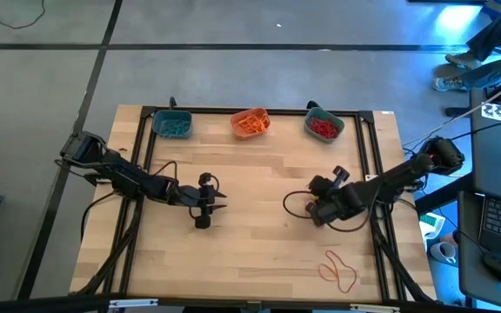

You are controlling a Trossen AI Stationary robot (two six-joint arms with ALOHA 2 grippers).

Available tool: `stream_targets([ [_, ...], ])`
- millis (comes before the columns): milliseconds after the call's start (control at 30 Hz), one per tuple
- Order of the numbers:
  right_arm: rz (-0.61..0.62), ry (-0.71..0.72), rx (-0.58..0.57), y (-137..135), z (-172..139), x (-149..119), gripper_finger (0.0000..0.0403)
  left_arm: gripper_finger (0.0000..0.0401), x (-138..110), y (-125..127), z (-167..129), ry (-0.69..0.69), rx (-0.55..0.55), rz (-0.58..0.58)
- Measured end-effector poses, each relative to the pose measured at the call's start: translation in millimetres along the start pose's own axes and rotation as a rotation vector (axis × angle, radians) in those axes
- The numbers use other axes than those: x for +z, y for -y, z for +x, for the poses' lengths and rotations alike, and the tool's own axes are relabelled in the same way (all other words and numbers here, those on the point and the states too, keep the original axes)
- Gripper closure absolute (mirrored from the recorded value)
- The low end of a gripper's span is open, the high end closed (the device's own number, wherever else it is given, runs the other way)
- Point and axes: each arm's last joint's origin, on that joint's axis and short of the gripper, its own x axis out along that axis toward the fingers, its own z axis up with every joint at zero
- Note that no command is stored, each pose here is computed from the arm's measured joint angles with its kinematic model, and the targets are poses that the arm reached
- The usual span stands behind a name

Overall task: Sort rubber bands into baskets
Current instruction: Put the red rubber band into the green bin

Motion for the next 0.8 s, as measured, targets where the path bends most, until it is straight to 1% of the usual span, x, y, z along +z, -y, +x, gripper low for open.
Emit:
stream_targets([
  [167, -0.025, -0.007, -0.021, 8, 5, 8, 0.0398, 0.0258, 1, 0, 0, 0.007, -0.001, 0.020],
  [433, 0.022, 0.031, -0.061, 35, 5, 25, 0.0398, 0.0258, 6, -1, -3, 0.046, -0.003, 0.042],
  [533, 0.050, 0.045, -0.062, 48, 2, 31, 0.0398, 0.0258, 10, -2, -9, 0.077, -0.004, 0.043],
  [633, 0.081, 0.062, -0.065, 62, -1, 37, 0.0398, 0.0258, 9, -5, -17, 0.101, -0.005, 0.039],
  [800, 0.130, 0.079, -0.092, 85, -1, 45, 0.0398, 0.0258, 1, -12, -35, 0.211, -0.010, 0.006],
])
